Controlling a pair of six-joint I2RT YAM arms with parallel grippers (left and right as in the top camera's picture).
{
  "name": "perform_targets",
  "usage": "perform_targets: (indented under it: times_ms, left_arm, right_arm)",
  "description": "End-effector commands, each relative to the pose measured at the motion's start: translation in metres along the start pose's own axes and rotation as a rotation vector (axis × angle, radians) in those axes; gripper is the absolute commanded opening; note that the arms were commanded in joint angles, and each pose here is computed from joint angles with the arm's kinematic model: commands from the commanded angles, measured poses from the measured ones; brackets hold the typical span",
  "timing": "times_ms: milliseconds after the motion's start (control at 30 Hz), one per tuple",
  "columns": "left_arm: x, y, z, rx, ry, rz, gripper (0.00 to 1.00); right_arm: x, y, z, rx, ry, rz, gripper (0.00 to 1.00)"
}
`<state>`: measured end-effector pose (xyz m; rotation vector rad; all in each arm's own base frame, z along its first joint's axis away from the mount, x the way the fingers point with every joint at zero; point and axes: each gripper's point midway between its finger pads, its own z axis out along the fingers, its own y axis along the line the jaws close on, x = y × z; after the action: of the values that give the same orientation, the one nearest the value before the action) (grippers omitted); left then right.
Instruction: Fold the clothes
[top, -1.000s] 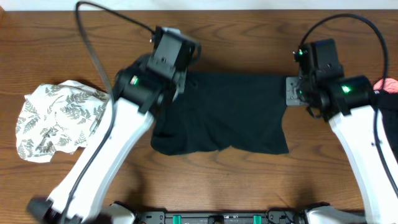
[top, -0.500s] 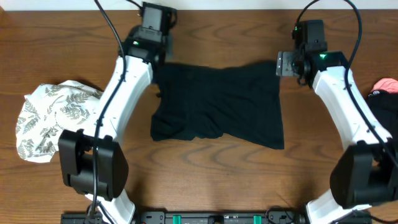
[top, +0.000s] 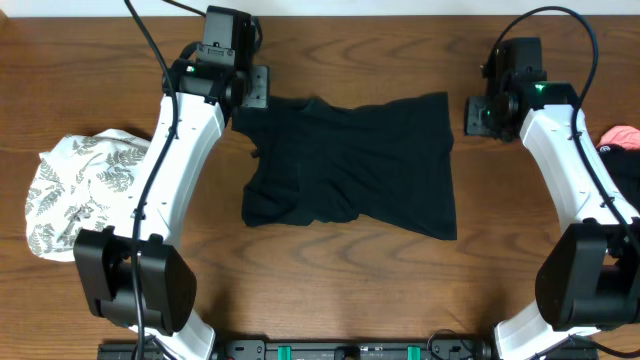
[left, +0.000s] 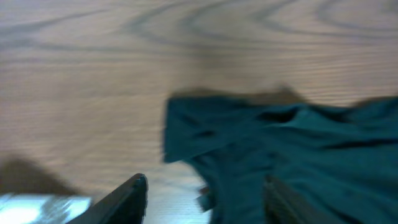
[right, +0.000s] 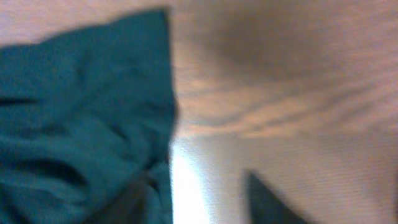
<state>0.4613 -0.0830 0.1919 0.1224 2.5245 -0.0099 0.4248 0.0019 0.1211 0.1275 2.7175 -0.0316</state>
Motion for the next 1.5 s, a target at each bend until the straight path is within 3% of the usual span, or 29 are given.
perform_targets:
  times_ms: [0,67,133,267,400,900,1133,1467]
  left_arm:
    - [-0.004,-0.033,0.006,0.185,-0.005,0.01,0.49]
    - [-0.002,-0.038,0.014,0.216,0.01,0.01,0.34]
    - [0.005,-0.047,0.021,0.261,0.04,0.009,0.2]
    - [0.029,-0.064,0.033,0.351,0.145,0.003,0.07]
    - [0.047,-0.071,0.039,0.351,0.216,0.032,0.06]
    - [0.077,-0.124,0.098,0.405,0.267,0.172,0.07]
    - [0.059,-0.13,0.106,0.402,0.174,0.221,0.09]
    - [0.06,-0.13,0.163,0.351,0.12,0.217,0.13]
  right_arm:
    - [-0.017,0.038,-0.008,-0.196,-0.061,-0.012,0.14]
    - [-0.023,0.05,-0.001,-0.253,-0.077,-0.016,0.03]
    - [-0.024,0.056,0.011,-0.269,-0.066,0.006,0.01]
    - [-0.004,0.075,0.042,-0.325,0.033,0.022,0.01]
    - [0.012,0.089,0.057,-0.345,0.096,-0.019,0.01]
    - [-0.006,0.086,0.133,-0.266,0.0,-0.009,0.01]
    - [-0.007,0.052,0.173,-0.118,-0.028,0.057,0.01]
    - [-0.032,-0.001,0.179,0.006,-0.122,0.085,0.02]
